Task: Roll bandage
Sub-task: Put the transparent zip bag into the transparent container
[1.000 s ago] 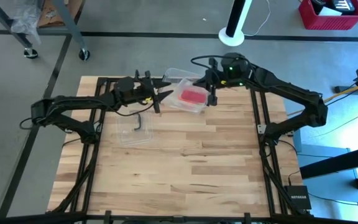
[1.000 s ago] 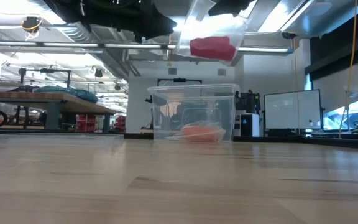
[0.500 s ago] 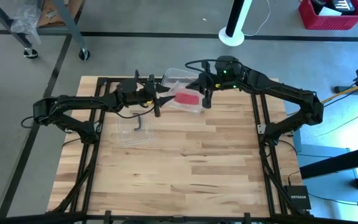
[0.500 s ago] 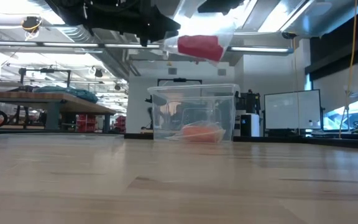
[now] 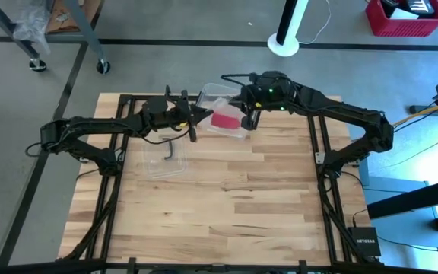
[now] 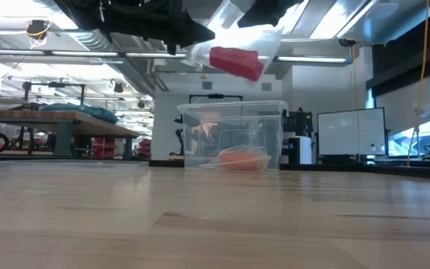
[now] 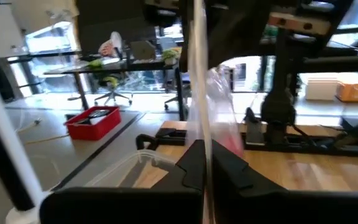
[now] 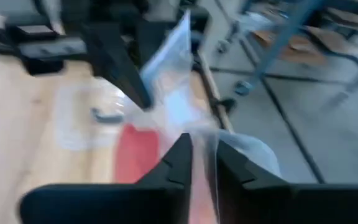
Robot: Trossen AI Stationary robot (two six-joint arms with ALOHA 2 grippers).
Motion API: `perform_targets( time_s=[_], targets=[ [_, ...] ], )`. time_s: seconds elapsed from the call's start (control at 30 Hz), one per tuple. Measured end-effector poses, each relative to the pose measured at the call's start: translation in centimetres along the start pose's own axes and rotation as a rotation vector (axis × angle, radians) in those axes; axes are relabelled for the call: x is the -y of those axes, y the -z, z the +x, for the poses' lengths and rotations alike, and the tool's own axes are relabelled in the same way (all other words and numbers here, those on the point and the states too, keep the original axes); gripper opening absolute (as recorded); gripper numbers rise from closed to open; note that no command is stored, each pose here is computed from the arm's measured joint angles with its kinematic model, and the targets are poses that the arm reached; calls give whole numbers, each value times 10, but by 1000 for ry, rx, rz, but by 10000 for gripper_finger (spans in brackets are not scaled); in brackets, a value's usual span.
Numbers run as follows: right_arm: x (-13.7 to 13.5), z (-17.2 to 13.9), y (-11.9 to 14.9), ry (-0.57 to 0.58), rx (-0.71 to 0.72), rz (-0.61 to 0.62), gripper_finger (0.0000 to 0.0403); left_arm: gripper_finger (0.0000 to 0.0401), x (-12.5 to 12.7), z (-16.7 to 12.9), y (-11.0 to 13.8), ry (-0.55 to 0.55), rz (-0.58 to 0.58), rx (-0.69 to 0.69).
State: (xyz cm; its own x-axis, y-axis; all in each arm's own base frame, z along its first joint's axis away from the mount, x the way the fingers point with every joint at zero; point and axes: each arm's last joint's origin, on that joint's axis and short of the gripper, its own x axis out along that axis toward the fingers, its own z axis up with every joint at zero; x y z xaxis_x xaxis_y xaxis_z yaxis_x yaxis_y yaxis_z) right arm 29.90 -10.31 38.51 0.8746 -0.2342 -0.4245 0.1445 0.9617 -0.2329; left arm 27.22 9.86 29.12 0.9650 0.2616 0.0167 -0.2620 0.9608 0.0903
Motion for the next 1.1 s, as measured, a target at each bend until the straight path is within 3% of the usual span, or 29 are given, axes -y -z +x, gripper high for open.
perform_targets(
  time_s=[0.2, 0.37, 0.57, 0.87, 1.1],
  targets=[
    [10, -36, -13, 244, -64, -6, 118, 1, -5, -6, -5, -166, -1, -50],
    [13, -62, -15, 420, -112, -49, 152, 0, -14, -7, -21, -366, 19, -155],
    [27, -71, -3, 414, -175, -20, 155, 0, -29, 0, -29, -481, -94, -243],
    [62, -51, 47, 458, -245, 91, 154, 0, -33, 20, -6, -472, -244, -438],
    [75, -40, 69, 502, -193, 119, 154, 0, -37, 25, -35, -494, -329, -340]
  ],
)
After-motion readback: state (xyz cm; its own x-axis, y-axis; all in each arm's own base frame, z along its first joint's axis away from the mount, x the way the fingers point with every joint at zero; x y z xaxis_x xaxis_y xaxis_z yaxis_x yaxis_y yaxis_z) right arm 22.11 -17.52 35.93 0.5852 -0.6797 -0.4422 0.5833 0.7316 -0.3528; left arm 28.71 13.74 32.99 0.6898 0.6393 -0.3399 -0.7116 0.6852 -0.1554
